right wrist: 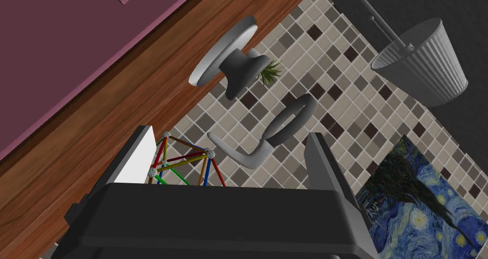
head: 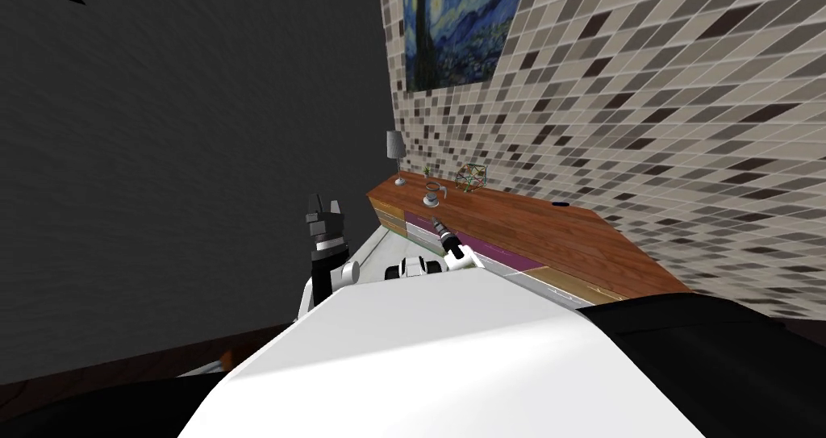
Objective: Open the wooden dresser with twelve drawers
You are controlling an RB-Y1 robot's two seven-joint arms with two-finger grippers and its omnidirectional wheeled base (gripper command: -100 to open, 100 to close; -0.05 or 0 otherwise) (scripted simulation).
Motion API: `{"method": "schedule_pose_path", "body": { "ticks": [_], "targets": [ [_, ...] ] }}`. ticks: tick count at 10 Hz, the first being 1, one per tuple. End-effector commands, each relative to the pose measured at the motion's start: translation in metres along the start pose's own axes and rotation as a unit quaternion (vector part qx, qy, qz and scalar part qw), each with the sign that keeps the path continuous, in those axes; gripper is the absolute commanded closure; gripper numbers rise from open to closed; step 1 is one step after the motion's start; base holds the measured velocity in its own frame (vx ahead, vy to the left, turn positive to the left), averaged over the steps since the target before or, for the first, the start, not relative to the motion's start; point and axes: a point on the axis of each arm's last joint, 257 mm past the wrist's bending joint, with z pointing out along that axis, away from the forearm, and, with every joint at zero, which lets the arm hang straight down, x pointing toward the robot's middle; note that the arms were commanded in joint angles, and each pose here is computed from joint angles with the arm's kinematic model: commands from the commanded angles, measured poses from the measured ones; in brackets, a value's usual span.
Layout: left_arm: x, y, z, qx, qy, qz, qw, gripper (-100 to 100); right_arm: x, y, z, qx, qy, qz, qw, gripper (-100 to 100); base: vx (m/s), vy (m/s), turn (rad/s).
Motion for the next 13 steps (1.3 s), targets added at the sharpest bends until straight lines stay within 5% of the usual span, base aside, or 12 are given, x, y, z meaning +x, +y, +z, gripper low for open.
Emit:
{"method": "schedule_pose_path", "body": {
  "ticks": [1, 7, 9, 12, 13],
  "targets": [
    [0.000, 0.000, 0.000, 0.000, 0.000, 0.000, 1.0000, 0, 0.022, -0.026, 0.002, 0.045, 0.021, -0.030, 0.9983, -100, 0.021, 0.022, 0.111],
    [0.000, 0.000, 0.000, 0.000, 0.000, 0.000, 1.0000, 0, 0.069, -0.093, -0.003, 0.148, 0.070, -0.121, 0.9791, -100, 0.025, 0.027, 0.122],
    [0.000, 0.000, 0.000, 0.000, 0.000, 0.000, 1.0000, 0, 0.072, -0.114, -0.008, 0.179, 0.075, -0.131, 0.9723, -100, 0.026, 0.023, 0.043],
    [0.000, 0.000, 0.000, 0.000, 0.000, 0.000, 1.0000, 0, 0.083, -0.142, -0.017, 0.219, 0.088, -0.168, 0.9570, -100, 0.023, 0.017, 0.088],
    [0.000, 0.000, 0.000, 0.000, 0.000, 0.000, 1.0000, 0, 0.092, -0.160, -0.023, 0.242, 0.099, -0.204, 0.9434, -100, 0.030, 0.027, 0.159]
  ]
}}
